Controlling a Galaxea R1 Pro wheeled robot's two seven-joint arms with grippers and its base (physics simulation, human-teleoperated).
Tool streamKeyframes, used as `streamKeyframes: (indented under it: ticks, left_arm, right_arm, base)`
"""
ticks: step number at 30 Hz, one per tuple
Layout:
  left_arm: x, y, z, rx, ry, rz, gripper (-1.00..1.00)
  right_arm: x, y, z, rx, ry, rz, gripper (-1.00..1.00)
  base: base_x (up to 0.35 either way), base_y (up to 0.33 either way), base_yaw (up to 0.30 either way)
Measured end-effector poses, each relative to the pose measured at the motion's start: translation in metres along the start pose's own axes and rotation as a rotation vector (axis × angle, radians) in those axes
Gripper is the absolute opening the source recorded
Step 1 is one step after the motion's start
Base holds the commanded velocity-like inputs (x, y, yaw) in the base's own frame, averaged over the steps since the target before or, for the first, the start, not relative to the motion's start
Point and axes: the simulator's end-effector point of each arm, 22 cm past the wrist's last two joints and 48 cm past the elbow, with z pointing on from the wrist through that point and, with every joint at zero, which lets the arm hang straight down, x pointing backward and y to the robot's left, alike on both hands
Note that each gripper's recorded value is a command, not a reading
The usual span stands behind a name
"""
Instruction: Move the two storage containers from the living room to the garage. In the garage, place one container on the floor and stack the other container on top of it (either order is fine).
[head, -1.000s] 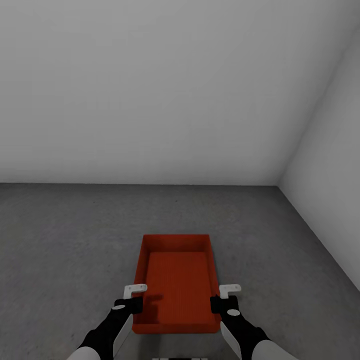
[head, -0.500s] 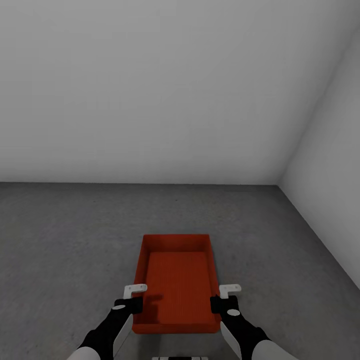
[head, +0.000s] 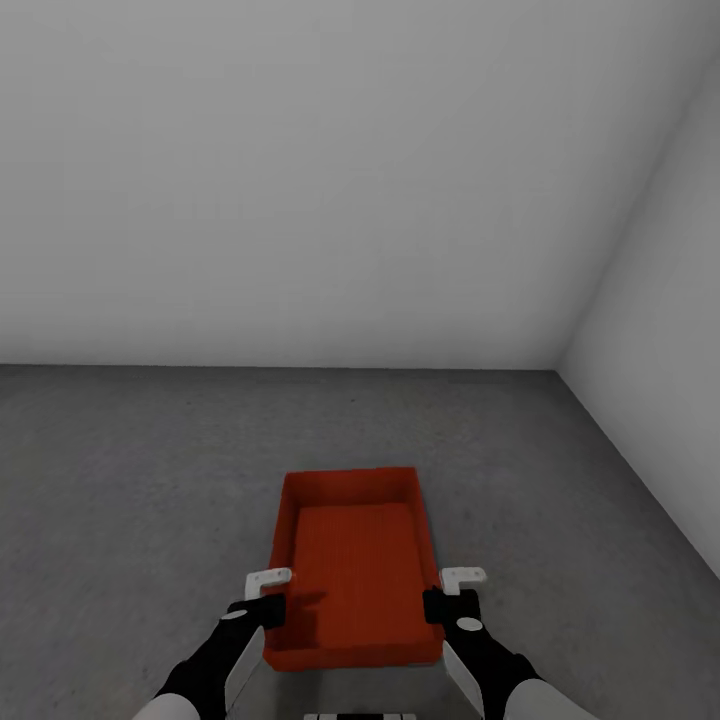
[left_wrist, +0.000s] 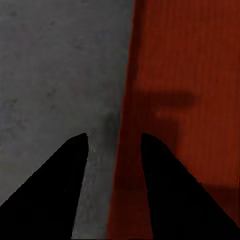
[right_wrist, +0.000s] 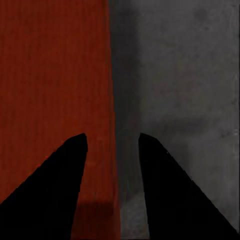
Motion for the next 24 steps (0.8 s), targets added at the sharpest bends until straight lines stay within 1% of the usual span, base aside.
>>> streamKeyframes:
  ticks: [17, 24]
  left_arm:
    - [-0.0014, 0.0007, 0.0, 0.001, -0.002, -0.008, 1.0]
    - [-0.0019, 0.0051, 0.0004, -0.007, 0.0, -0.032, 1.0]
  right_arm:
    - [0.0004, -0.0004, 0.0002, -0.003, 0.002, -0.001, 1.0]
    - [0.0012, -0.0005, 0.0002, -0.002, 0.006, -0.003, 1.0]
  base:
    - [0.0, 0.0, 0.0]
    - [0.0, 0.0, 0.0]
